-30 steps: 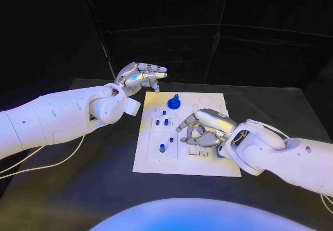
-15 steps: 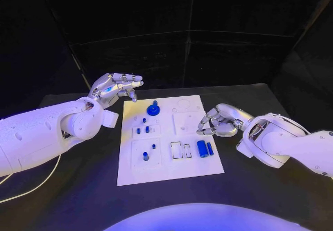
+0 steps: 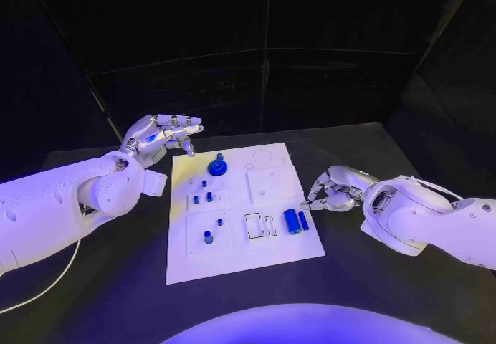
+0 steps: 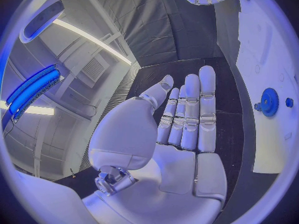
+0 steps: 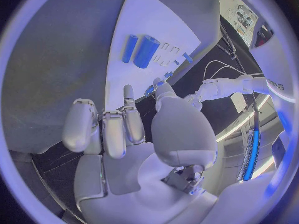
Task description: Assemble the parts on the task board
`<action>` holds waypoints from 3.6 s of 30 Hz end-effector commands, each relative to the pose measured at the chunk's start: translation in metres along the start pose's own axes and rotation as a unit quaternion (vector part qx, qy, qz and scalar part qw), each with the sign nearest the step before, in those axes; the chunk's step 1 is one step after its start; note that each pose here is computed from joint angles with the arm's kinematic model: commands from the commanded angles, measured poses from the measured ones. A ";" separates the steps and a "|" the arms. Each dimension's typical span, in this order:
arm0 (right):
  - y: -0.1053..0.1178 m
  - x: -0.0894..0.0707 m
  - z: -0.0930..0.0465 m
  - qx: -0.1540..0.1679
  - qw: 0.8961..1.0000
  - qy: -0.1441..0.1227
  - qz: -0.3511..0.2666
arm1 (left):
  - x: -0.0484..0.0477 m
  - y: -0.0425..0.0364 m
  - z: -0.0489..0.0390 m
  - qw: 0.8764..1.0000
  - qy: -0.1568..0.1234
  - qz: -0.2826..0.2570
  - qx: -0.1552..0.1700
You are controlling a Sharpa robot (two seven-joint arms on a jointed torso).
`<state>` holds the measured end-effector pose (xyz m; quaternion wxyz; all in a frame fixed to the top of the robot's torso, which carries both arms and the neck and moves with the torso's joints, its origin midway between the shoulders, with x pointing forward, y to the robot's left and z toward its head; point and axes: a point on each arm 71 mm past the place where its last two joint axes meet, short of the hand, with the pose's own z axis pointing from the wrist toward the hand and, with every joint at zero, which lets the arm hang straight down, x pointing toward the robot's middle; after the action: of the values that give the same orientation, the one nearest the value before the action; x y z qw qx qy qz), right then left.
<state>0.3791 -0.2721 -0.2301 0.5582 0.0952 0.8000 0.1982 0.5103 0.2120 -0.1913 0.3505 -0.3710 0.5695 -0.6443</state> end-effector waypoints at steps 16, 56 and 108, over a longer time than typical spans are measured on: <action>0.012 0.025 0.004 -0.016 0.998 0.009 -0.056 | -0.0012 -0.0009 -0.0017 1.000 0.007 -0.004 0.003; 0.024 0.067 0.026 -0.016 0.997 0.051 -0.064 | -0.0028 -0.0012 -0.0036 1.000 0.007 -0.005 0.001; 0.068 0.084 0.020 -0.060 0.994 0.076 0.040 | -0.0014 -0.0005 -0.0033 1.000 0.010 -0.006 0.000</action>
<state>0.3634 -0.1747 -0.2760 0.5108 0.0785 0.8054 0.2904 0.5085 0.2161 -0.1923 0.3466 -0.3712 0.5717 -0.6444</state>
